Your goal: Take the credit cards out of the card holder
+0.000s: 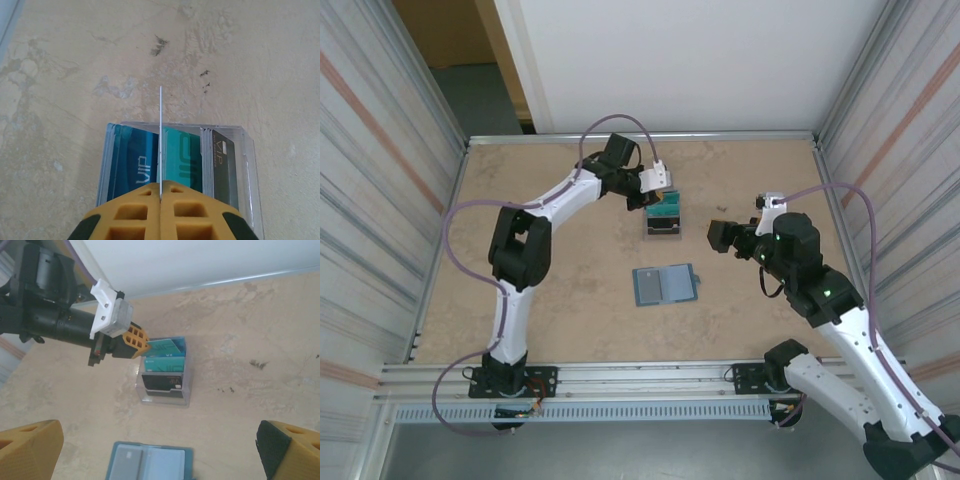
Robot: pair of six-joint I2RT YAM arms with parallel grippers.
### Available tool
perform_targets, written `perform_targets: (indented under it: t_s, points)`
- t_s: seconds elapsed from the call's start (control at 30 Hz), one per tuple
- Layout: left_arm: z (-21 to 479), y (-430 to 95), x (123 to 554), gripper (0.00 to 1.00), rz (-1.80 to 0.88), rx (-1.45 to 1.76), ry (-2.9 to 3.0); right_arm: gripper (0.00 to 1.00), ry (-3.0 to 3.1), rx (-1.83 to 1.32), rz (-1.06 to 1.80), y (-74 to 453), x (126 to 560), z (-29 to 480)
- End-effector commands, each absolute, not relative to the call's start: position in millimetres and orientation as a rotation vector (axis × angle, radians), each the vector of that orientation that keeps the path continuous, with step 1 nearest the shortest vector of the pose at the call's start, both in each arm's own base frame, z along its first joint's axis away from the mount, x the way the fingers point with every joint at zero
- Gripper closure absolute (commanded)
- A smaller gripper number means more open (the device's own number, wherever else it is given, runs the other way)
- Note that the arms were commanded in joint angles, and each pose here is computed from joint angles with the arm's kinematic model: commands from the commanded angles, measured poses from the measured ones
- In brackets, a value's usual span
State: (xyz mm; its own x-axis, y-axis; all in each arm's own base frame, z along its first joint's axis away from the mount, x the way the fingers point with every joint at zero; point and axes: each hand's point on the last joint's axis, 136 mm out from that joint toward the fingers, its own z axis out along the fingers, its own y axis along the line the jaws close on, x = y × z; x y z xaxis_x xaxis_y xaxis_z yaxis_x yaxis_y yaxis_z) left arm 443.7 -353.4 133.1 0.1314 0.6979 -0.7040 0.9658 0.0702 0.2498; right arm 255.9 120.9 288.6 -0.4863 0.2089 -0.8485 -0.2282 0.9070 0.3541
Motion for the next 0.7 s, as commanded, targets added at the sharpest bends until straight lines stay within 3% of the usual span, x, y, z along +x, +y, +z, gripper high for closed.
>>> perform_targets:
  t_s: [0.0, 0.67]
  points:
    - [132, -357, 445, 1.00, -0.453, 1.721, 1.612, 0.01, 1.988, 0.044, 0.515, 114, 258, 299]
    - [105, -353, 443, 1.00, -0.470, 1.753, 1.691, 0.01, 1.988, 0.094, 0.483, 105, 256, 295]
